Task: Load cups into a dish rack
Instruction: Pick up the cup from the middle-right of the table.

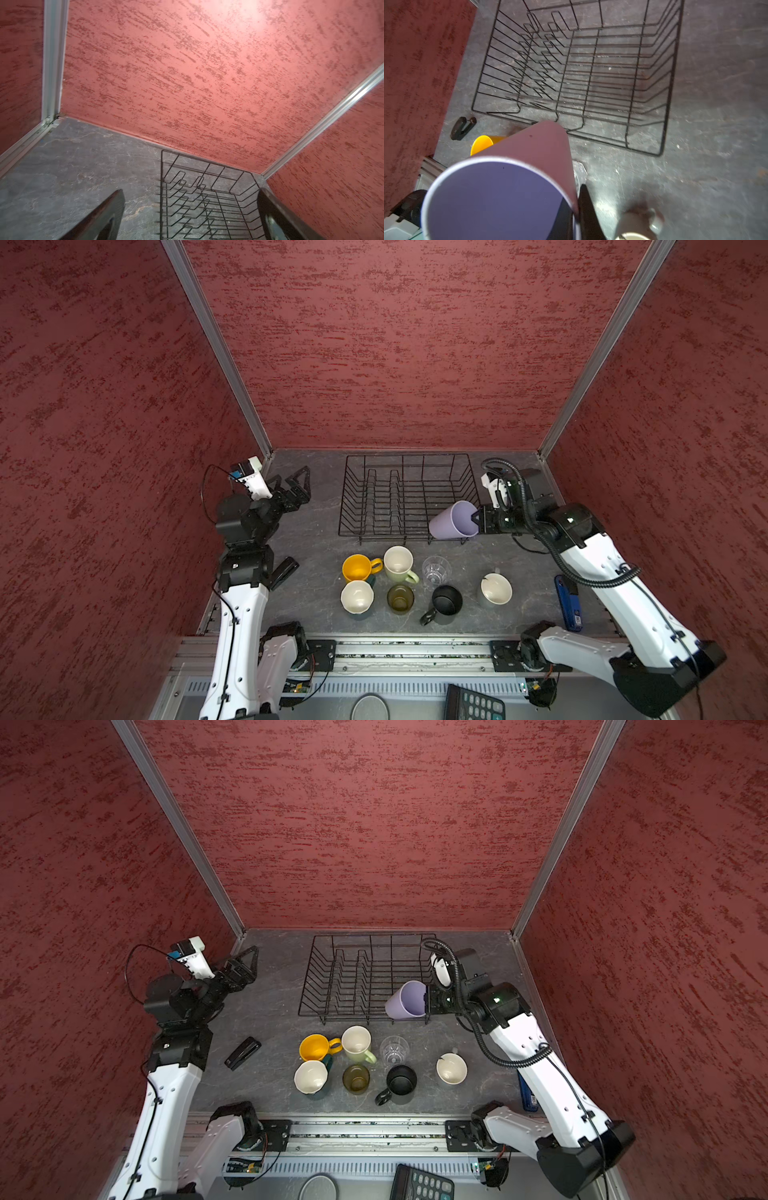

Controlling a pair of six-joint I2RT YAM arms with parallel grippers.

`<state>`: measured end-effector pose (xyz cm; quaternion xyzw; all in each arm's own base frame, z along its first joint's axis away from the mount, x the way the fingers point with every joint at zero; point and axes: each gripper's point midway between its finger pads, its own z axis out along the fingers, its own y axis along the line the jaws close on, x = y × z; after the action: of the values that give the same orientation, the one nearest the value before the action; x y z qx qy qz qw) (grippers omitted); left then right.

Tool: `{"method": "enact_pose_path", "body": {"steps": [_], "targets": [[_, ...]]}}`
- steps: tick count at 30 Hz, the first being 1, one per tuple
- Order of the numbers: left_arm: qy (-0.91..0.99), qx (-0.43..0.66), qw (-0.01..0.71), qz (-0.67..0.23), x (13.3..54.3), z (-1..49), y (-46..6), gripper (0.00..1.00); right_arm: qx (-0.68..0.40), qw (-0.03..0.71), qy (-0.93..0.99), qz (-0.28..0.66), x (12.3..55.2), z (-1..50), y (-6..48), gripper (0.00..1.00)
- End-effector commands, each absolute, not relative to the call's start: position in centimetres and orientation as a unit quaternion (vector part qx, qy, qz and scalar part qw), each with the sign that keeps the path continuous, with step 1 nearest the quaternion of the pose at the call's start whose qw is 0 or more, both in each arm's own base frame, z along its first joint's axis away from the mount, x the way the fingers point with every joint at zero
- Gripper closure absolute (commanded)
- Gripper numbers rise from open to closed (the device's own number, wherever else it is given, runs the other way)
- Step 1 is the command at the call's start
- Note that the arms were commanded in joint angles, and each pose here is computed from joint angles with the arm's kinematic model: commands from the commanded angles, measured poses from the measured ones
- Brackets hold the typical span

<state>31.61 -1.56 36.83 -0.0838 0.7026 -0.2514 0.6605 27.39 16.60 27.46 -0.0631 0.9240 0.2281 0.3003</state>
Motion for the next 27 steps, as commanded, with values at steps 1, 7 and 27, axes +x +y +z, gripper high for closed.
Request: {"method": "enact_pose_path", "body": {"steps": [1,7,27], "targets": [[0.671,0.002,0.692,-0.264,30.6,38.9,-4.3,0.0,-0.092,0.366,0.879,0.291,30.7,30.8,19.8,1.0],[0.636,0.139,0.704,-0.284,28.9,38.7,-11.7,0.0,-0.093,0.382,0.838,0.38,34.2,31.9,21.8,1.0],[0.501,0.401,0.681,-0.353,26.3,33.8,-22.7,0.0,-0.12,0.343,0.713,0.6,32.0,33.9,21.2,1.0]]}}
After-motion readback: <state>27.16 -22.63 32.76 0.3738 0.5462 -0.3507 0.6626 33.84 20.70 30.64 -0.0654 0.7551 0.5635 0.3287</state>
